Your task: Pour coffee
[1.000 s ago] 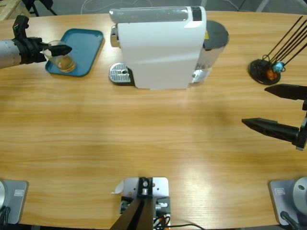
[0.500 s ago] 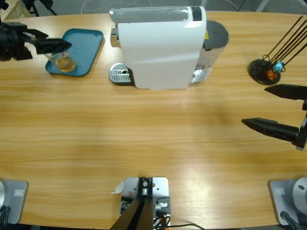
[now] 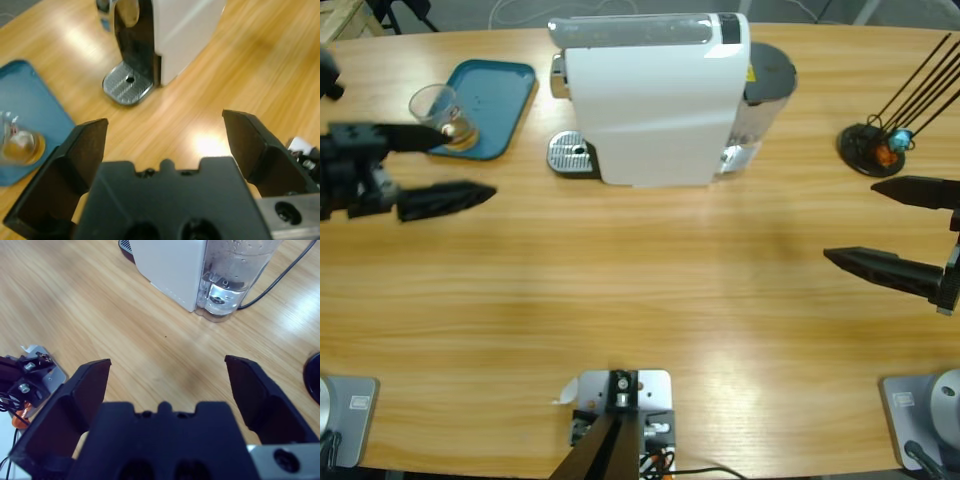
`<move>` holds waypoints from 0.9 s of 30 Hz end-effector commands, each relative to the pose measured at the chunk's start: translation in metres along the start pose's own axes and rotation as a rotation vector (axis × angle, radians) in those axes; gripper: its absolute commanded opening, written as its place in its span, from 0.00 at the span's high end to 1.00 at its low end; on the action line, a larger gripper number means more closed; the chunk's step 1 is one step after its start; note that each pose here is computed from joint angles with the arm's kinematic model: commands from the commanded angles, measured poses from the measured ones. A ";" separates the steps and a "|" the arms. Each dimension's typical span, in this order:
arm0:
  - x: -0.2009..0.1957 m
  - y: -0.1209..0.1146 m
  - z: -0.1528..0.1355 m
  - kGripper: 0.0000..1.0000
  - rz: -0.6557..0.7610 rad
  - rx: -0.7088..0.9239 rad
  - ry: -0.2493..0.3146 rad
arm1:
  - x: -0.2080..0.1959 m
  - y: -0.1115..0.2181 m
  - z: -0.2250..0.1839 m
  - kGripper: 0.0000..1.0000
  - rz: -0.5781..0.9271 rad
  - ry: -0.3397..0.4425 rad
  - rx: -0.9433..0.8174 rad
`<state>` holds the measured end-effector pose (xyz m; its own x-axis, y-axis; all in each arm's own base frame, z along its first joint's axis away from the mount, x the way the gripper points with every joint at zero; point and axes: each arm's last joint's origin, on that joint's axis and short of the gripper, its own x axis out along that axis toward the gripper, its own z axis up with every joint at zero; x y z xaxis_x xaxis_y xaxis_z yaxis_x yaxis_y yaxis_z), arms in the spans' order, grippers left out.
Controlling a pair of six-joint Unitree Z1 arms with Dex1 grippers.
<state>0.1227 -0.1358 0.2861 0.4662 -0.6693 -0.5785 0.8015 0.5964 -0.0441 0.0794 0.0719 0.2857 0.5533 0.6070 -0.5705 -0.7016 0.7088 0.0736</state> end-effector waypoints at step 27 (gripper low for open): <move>-0.002 -0.003 -0.044 0.00 0.008 0.030 0.045 | 0.023 0.001 -0.004 0.00 0.070 0.114 -0.004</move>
<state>0.1030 -0.1145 0.2647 0.4842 -0.6593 -0.5753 0.8023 0.5969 -0.0088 0.0875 0.0814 0.2780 0.4855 0.6149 -0.6214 -0.7246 0.6808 0.1076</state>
